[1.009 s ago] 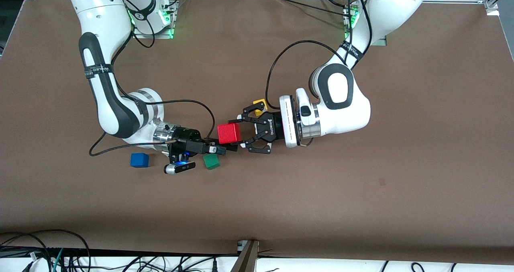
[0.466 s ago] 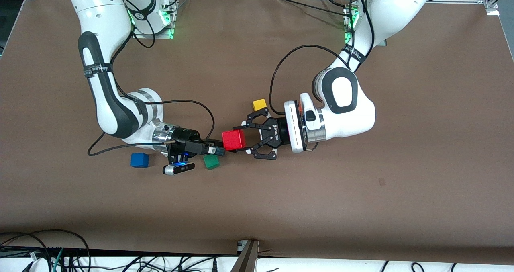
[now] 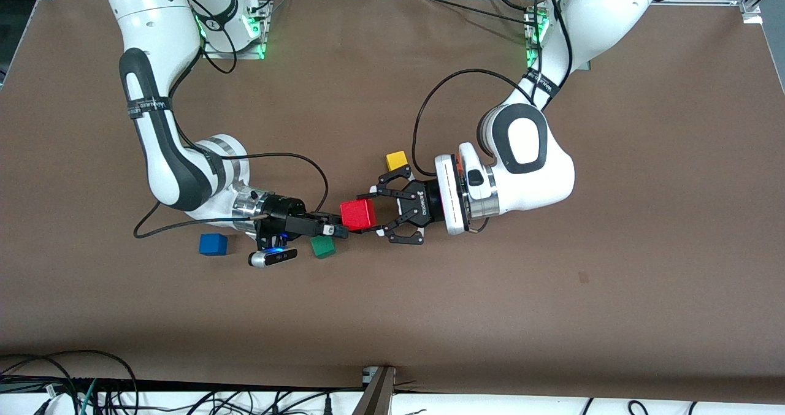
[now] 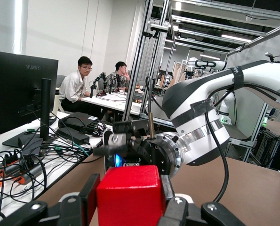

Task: Pass red block to right arm, stack on blue
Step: 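Close the right gripper on the red cube beside the left gripper, then open the left gripper and withdraw it while the right gripper carries the cube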

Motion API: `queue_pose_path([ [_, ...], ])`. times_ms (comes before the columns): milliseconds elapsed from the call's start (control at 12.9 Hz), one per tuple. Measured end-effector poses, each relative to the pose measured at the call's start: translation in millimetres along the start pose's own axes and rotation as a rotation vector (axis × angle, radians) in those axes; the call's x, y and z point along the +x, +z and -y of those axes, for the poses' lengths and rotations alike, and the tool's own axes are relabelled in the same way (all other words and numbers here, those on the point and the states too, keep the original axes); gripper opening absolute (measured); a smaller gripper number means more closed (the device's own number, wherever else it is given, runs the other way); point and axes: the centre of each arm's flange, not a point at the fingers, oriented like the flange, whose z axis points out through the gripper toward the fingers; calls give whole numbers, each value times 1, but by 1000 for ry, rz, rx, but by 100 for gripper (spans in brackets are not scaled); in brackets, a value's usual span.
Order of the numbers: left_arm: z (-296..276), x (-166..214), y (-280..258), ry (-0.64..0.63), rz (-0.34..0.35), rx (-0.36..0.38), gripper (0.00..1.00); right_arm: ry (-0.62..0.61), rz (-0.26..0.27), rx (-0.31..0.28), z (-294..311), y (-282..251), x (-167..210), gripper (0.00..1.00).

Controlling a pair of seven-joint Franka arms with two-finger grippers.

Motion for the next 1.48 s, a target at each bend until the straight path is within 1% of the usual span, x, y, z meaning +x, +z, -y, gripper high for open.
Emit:
queue_pose_path([
  [155, 0, 0, 0, 0, 0, 0, 56, 0, 0, 0, 0, 0, 0, 75],
  [233, 0, 0, 0, 0, 0, 0, 56, 0, 0, 0, 0, 0, 0, 71],
  [932, 0, 0, 1, 0, -1, -1, 56, -11, 4, -9, 3, -1, -1, 71],
  [1009, 0, -1, 1, -1, 0, -1, 56, -13, 5, -13, 2, -1, -1, 70],
  [1087, 1, 0, 1, 0, -1, -1, 56, -18, 8, -23, 1, -1, -1, 66],
  [1165, 1, 1, 1, 2, -3, 0, 56, -22, 9, -25, 2, -2, -1, 59],
  [1320, 0, 2, 2, 6, -5, -1, 56, -32, 10, -30, 4, -3, -1, 56],
  [1475, 1, 2, 2, 9, -5, -2, 56, -38, 9, -32, 4, -4, -1, 56],
])
